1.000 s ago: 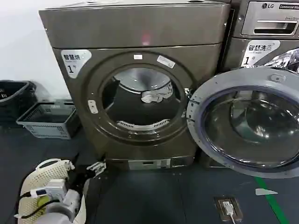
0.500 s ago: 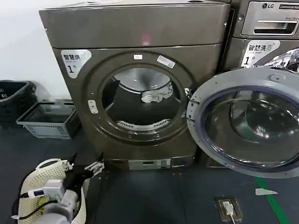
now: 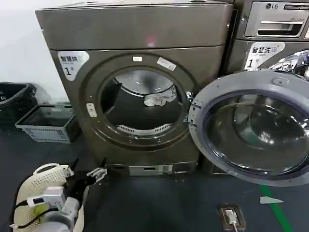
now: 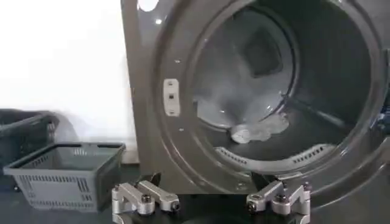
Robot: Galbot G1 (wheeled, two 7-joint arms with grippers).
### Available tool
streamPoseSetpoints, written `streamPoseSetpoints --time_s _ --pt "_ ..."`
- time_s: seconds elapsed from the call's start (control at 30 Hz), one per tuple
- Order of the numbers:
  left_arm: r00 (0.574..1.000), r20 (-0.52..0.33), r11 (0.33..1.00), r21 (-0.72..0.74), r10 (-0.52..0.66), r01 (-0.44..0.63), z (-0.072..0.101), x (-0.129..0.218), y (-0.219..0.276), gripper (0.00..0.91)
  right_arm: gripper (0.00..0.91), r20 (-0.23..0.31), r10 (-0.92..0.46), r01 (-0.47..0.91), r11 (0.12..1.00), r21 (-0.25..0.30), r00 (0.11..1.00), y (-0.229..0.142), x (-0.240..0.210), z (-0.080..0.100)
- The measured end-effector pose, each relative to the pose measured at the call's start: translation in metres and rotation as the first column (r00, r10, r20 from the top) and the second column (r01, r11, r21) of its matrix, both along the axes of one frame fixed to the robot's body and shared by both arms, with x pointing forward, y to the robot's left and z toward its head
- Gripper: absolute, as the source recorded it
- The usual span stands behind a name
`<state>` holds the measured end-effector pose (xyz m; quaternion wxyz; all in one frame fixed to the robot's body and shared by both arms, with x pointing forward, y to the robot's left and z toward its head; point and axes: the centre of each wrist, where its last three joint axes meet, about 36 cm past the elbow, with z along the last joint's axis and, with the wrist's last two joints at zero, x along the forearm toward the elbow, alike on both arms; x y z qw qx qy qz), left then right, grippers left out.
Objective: Grasp the clothes from the dryer.
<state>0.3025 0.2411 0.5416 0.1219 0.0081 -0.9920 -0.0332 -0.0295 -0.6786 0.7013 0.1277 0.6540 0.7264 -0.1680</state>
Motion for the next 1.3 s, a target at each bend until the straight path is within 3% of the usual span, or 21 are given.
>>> streamPoseSetpoints --time_s 0.87,1.3 --pt "1.0 -0.006 1.0 -0.007 0.0 0.0 -0.0019 0.0004 -0.0006 0.907 0.907 0.007 -0.006 0.006 1.0 -0.002 1.0 -0.0028 -0.0007 -0.005" --pt "1.0 -0.007 1.0 -0.006 -0.007 0.006 -0.0025 0.0014 -0.0009 0.907 0.907 0.044 -0.046 0.046 0.999 -0.014 0.998 -0.0046 -0.0057 -0.0064"
